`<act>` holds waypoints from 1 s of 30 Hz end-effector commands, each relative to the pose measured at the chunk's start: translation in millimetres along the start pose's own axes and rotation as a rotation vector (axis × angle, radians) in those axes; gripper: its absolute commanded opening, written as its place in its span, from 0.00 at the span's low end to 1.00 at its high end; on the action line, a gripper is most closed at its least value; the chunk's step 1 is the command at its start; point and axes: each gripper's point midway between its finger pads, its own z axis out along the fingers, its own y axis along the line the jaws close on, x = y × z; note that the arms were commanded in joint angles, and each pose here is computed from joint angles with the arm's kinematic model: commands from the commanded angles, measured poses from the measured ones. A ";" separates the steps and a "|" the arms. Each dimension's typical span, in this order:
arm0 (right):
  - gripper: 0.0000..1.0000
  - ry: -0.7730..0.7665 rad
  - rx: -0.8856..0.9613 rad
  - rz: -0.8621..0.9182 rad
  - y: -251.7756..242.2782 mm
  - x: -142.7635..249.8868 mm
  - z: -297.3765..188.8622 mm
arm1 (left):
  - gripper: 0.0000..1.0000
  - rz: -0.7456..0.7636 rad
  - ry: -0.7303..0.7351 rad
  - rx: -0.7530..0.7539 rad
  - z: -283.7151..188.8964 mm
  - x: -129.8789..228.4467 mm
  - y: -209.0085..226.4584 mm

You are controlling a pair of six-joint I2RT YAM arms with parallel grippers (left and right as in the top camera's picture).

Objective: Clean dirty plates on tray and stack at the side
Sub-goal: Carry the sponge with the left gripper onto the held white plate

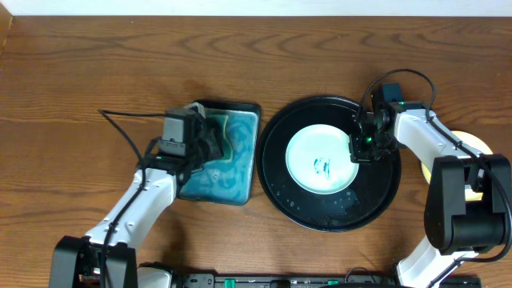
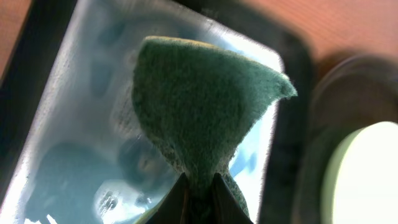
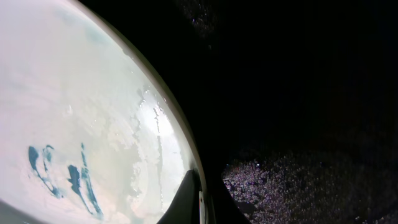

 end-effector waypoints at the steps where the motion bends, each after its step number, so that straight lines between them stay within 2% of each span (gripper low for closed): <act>1: 0.01 0.060 0.083 -0.025 -11.4 14.8 16.0 | 0.07 0.081 -0.057 -0.133 -7.7 -16.9 6.1; 6: 0.01 0.060 0.083 -0.024 -11.3 14.8 16.0 | 0.07 0.124 -0.023 -0.230 -20.3 -18.9 6.4; 19: 0.01 0.060 0.083 -0.021 -11.3 14.9 16.0 | 0.07 0.172 0.057 -0.255 -38.2 -18.1 -5.8; 25: 0.01 0.061 0.066 -0.017 -8.4 15.1 16.2 | 0.07 0.308 0.110 -0.215 -30.1 -4.2 -25.2; 30: 0.01 0.070 -0.020 -0.017 6.8 17.2 16.5 | 0.07 0.375 0.113 -0.103 -37.6 -7.3 -72.1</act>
